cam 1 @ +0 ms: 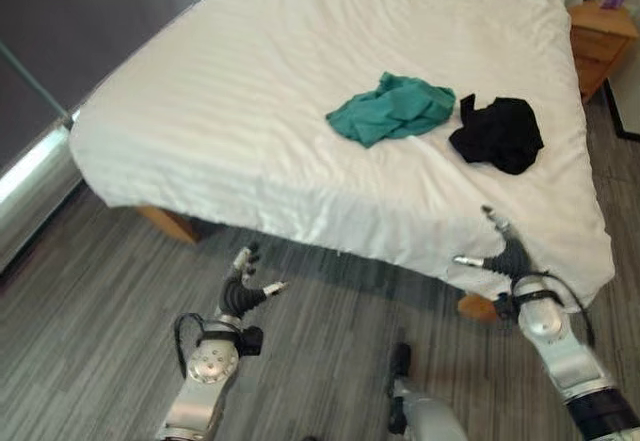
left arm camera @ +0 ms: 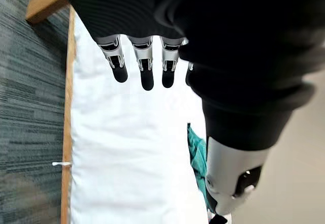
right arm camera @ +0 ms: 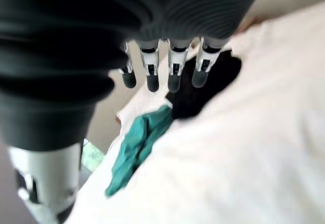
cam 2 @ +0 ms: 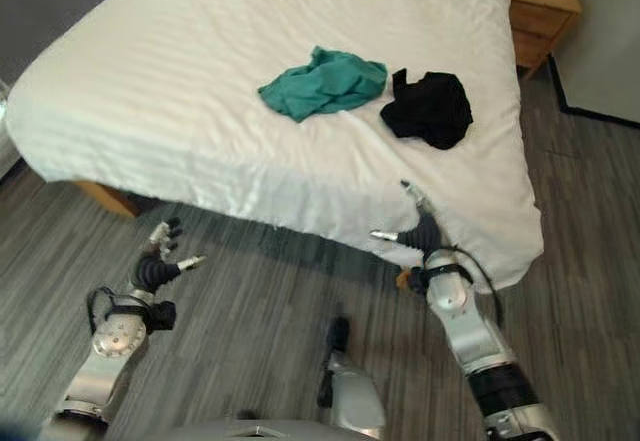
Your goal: Pick up bed clothes into laundry basket.
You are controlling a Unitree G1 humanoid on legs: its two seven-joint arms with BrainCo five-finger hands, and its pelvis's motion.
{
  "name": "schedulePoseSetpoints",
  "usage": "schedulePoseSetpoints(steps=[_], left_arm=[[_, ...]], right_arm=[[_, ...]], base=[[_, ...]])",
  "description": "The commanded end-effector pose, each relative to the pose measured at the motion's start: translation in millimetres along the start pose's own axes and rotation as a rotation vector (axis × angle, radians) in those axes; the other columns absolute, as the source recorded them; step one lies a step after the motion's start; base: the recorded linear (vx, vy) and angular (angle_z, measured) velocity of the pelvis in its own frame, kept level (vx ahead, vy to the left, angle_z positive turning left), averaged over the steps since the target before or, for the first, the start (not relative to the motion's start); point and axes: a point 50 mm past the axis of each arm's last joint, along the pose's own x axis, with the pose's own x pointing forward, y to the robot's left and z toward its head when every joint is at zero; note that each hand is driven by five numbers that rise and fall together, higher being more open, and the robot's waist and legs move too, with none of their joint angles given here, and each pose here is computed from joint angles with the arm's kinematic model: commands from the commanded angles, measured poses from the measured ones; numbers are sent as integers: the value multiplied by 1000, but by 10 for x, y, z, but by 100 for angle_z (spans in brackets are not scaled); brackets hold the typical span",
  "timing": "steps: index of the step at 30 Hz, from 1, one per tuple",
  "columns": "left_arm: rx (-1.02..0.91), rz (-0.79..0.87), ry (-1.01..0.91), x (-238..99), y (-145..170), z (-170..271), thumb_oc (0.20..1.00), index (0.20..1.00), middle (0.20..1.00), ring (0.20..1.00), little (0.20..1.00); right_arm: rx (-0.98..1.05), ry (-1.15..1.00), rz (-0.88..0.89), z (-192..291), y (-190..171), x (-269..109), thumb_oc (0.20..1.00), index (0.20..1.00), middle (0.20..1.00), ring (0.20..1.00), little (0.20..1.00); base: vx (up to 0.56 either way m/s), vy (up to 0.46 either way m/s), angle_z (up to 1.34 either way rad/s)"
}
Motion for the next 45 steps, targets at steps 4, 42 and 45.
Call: schedulePoseSetpoints(steps=[4, 42, 45], left_arm=[[-29, 40, -174, 47, 62, 299, 1000, 1000, 1000, 1000, 1000], [-79, 83, -182, -9, 274, 252, 1000, 1000, 1000, 1000, 1000], [-96, 97, -195, 30, 274, 279, 1000, 1000, 1000, 1000, 1000]], right_arm=[[-375, -78, -285, 37, -632, 189, 1000, 1000, 1000, 1000, 1000], [-622, 262, -333, -203, -1660, 943, 1000, 1000, 1000, 1000, 1000], [-606, 244, -330, -126, -1604, 1028, 1000, 1000, 1000, 1000, 1000]], base=[[267, -117, 9], [121, -14, -16], [-17, -23, 0]])
